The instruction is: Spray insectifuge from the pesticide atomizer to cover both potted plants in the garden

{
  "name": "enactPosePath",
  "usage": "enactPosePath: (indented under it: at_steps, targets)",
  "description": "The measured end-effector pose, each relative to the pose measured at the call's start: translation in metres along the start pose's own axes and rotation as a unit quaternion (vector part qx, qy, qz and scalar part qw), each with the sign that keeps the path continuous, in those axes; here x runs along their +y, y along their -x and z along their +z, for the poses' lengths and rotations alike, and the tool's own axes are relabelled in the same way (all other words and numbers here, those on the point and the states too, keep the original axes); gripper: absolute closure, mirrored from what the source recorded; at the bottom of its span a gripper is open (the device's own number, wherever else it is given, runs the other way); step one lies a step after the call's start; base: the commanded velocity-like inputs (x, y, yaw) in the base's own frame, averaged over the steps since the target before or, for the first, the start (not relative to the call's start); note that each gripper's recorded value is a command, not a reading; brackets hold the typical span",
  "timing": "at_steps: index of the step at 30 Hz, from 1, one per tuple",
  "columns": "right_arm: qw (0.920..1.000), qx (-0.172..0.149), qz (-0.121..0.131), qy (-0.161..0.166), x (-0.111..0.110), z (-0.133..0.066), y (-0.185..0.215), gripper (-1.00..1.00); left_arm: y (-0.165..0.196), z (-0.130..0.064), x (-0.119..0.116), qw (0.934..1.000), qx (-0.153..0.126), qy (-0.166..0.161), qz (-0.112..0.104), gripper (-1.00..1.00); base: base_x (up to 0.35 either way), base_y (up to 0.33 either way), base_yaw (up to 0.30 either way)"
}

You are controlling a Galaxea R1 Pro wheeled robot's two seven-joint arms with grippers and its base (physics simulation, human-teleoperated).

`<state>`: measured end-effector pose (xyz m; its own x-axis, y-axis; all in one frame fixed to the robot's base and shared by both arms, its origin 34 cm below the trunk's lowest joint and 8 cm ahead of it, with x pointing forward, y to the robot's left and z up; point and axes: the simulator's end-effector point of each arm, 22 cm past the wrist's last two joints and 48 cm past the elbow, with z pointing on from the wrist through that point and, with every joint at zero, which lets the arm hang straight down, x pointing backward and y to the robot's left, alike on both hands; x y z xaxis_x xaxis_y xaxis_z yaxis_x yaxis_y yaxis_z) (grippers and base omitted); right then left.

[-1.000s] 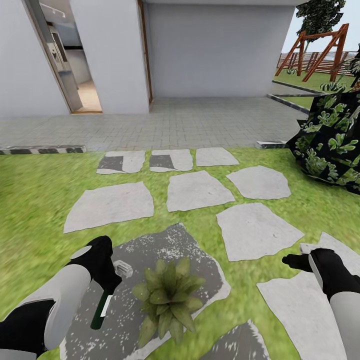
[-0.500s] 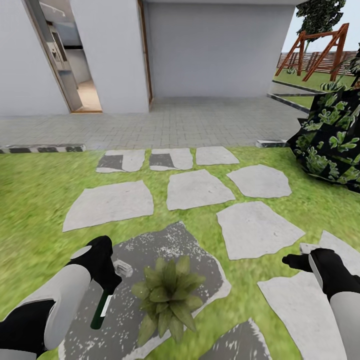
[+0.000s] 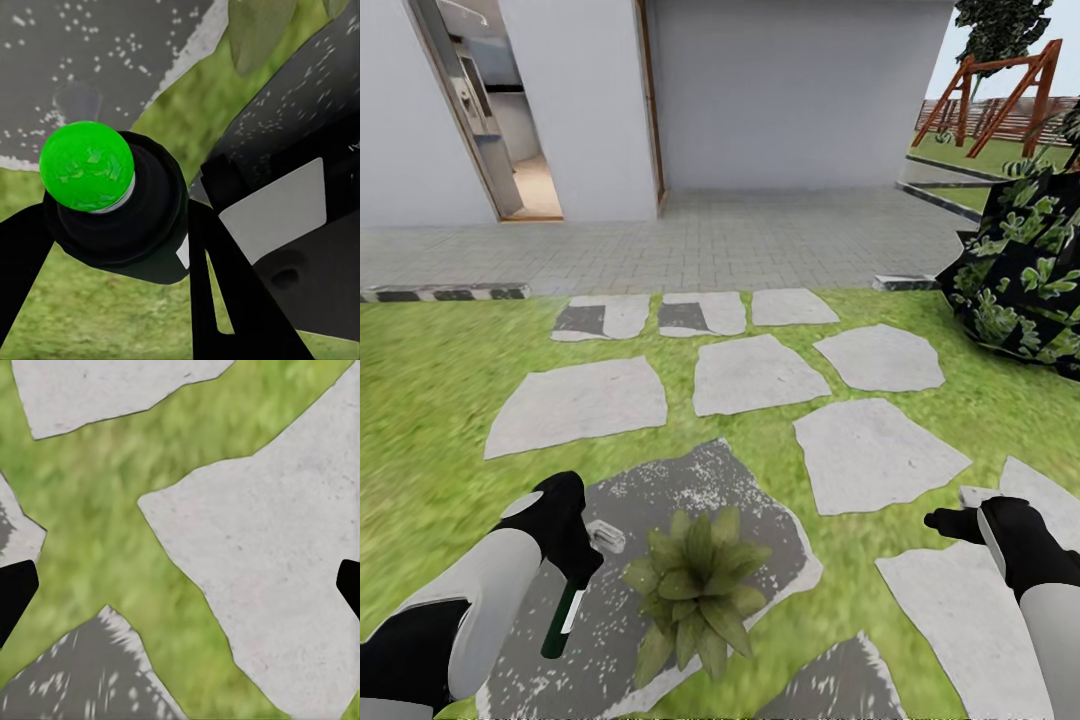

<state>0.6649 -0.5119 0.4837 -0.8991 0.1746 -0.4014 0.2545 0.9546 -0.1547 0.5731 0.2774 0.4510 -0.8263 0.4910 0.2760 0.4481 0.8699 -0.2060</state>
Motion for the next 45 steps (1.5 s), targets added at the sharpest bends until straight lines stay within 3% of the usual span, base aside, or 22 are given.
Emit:
enactPosePath:
  at_steps: [16,19,24,33,45]
  targets:
    - [1.0,0.005,-0.001,-0.002,0.0,0.005,-0.004,-1.0,0.002,0.004,0.001,1.0,0.001,0.0,0.0,1.0,0.0,0.0,0.0]
    - [1.0,0.005,-0.001,-0.002,-0.001,0.005,-0.004,-1.0,0.018,-0.016,0.012,0.9994,-0.03,0.019,-0.002,1.0,0.0,0.0,0.0]
    - [1.0,0.005,-0.002,-0.002,0.0,0.005,-0.004,-1.0,0.027,-0.025,0.012,0.9987,-0.044,0.024,-0.001,1.0,0.0,0.0,0.0]
    - [1.0,0.005,-0.002,-0.002,0.0,0.005,-0.004,-1.0,0.012,-0.003,-0.004,0.9999,-0.015,-0.004,0.0,1.0,-0.01,0.0,0.011]
    - [1.0,0.009,-0.003,-0.002,0.0,0.008,-0.007,-1.0,0.011,0.001,-0.004,0.9999,-0.011,-0.007,-0.002,1.0,-0.083,-0.011,0.195]
